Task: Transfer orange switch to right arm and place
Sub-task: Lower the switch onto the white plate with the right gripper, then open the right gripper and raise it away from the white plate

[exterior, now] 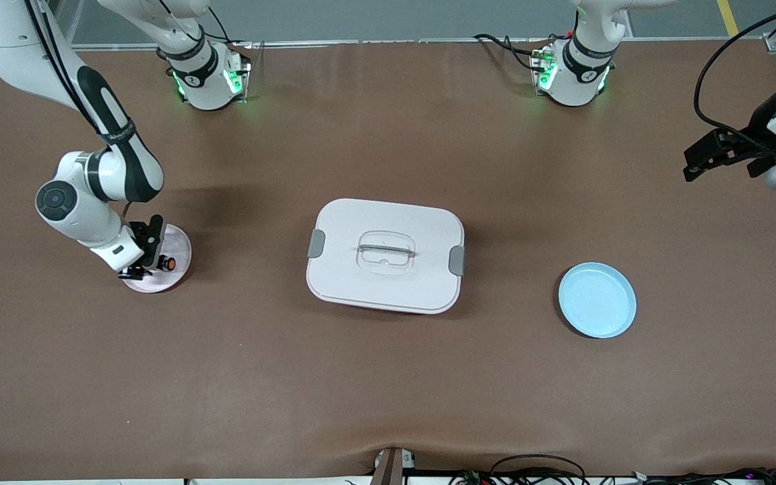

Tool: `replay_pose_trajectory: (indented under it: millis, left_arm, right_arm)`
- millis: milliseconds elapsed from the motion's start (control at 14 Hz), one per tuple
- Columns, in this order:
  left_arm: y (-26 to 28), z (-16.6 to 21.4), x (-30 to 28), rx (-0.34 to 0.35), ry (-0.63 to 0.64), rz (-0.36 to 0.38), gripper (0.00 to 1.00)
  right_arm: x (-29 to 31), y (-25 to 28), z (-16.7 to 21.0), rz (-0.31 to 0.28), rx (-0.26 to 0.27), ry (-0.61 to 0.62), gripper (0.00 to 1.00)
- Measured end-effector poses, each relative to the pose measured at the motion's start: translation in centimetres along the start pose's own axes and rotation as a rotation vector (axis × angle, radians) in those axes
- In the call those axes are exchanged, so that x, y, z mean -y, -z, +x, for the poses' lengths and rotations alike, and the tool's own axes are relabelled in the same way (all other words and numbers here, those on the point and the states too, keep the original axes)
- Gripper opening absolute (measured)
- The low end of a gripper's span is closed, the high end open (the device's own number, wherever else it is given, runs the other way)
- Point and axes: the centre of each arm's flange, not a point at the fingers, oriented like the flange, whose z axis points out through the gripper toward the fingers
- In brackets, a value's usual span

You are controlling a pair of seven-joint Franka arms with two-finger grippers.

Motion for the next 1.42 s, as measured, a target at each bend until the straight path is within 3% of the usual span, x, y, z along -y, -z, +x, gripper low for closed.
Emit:
replay_pose_trajectory:
  millis: [214,570,855,997,1140,1425]
  left_arm:
    - [-0.3,0.0,-0.2,0.006,-0.003,0.001,1.0]
    - [-0.3,-0.4,-0.9,0.007,-0.016,0.002,1.0]
    - [0.1,-0.8,-0.9,0.0,-0.016,0.002,1.0]
    - [0.2,-0.9,-0.8,0.0,-0.016,0.003,1.0]
    - [-0.1,-0.9,-0.9,0.006,-0.016,0.004,1.0]
    - [-0.5,-1.1,-0.8,0.014,-0.017,0.005,1.0]
  right_arm:
    - [-0.1,0.1,0.0,-0.001,0.0,-0.019,1.0]
    - [0.0,1.5,-0.1,0.071,0.016,-0.17,1.0]
    - [-0.1,6.9,0.4,0.133,0.049,-0.357,1.0]
    - [-0.2,10.0,0.3,0.161,0.026,-0.443,1.0]
    - [-0.3,12.6,0.1,0.175,0.003,-0.508,1.0]
    - [-0.1,17.4,-0.6,0.179,0.015,-0.668,1.0]
